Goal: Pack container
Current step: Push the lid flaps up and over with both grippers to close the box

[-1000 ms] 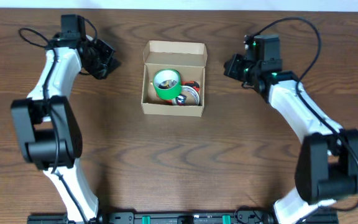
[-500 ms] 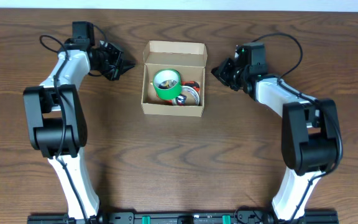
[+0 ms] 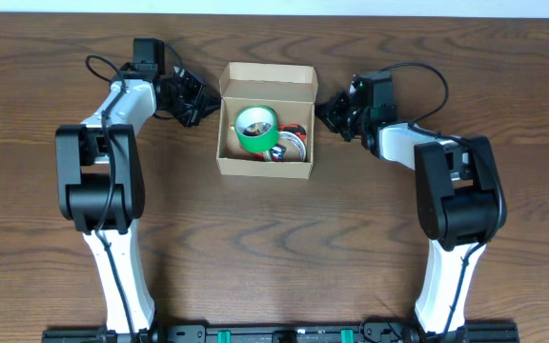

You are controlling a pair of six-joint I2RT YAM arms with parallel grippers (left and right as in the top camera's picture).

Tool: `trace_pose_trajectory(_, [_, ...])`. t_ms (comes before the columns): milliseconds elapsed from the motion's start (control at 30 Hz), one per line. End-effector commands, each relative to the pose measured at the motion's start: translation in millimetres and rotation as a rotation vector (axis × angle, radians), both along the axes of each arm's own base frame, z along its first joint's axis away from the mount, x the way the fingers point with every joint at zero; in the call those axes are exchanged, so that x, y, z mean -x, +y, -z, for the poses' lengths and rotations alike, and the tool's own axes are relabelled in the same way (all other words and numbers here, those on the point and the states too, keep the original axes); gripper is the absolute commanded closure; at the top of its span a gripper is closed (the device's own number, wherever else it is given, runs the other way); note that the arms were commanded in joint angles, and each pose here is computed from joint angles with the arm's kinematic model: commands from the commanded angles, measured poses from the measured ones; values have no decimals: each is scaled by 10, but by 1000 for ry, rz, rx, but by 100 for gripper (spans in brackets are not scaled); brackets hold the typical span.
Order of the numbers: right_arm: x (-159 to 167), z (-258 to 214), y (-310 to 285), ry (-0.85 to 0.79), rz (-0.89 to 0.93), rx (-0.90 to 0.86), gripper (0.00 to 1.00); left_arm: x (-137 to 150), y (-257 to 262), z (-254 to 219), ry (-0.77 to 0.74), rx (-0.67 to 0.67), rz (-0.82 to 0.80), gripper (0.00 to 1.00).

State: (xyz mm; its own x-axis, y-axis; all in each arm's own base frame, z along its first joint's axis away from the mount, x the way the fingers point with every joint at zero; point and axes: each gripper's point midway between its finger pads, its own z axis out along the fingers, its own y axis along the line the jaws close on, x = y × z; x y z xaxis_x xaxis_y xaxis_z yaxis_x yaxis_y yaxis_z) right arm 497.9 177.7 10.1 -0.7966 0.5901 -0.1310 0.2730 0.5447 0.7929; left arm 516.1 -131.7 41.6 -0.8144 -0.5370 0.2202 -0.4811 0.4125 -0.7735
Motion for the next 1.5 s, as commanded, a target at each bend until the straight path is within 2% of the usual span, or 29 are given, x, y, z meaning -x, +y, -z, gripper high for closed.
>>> trace_pose_trajectory(0, [-18, 52, 164, -7, -22, -22, 99, -16, -106, 31, 1, 29, 20, 95])
trace_pose_trajectory(333, [-228, -98, 148, -204, -48, 73, 99, -162, -178, -108, -117, 57, 49, 95])
trace_pose_trajectory(767, [-411, -303, 68, -466, -146, 238, 99, -271, -195, -215, -281, 28, 114, 95])
trace_pose_trajectory(967, [-477, -415, 46, -542, -154, 260, 99, -327, -265, -402, -381, 81, 157, 95])
trace_pose_trajectory(1200, [-492, -547, 34, -596, -181, 239, 99, -330, -212, -436, -428, 80, 183, 95])
trace_pose_trajectory(1467, [-505, -1005, 3, -706, -203, 250, 99, -367, -68, -545, -473, 98, 192, 95])
